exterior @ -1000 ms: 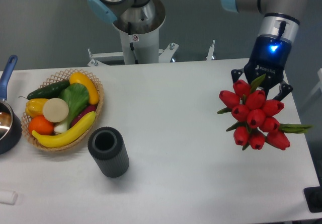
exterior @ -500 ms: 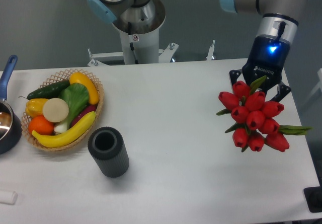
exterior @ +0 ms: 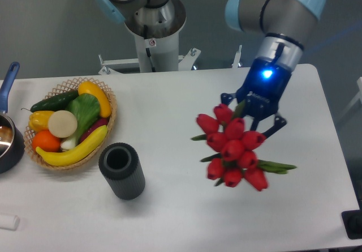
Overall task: Insert the flowers into the vase
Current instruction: 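Carry the red tulips over to above the black vase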
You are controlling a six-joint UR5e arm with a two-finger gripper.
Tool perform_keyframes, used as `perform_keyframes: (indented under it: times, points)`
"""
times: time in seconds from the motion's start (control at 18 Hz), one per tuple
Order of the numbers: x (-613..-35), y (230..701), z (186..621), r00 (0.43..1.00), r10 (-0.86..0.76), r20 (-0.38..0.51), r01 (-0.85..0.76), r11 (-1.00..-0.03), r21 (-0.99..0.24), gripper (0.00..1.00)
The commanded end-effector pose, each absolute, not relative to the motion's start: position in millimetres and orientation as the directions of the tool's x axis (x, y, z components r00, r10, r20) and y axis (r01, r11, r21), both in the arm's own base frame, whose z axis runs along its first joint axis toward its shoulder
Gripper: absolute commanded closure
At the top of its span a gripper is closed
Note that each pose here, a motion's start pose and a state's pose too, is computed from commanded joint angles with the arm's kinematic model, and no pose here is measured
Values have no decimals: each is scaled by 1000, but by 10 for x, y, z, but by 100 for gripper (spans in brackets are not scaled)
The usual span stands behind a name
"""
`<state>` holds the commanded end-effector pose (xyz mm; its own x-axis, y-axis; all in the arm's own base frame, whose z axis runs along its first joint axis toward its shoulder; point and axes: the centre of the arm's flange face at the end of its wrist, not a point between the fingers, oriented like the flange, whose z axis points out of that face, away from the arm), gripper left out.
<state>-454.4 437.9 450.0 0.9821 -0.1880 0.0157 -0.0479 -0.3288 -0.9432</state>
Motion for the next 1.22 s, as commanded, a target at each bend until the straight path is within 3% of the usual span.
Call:
perform_keyframes:
  times: [0.28, 0.78, 1.22]
  points:
    - [-4131, 4569, 4596, 943, -333, -8, -73, -183, -980, 72]
    - [-3398, 4889, 4818, 875, -483, -23, -70, -79, -994, 72]
    - [-3091, 5107, 4545, 820, -571, -25, -42, -16, -999, 72]
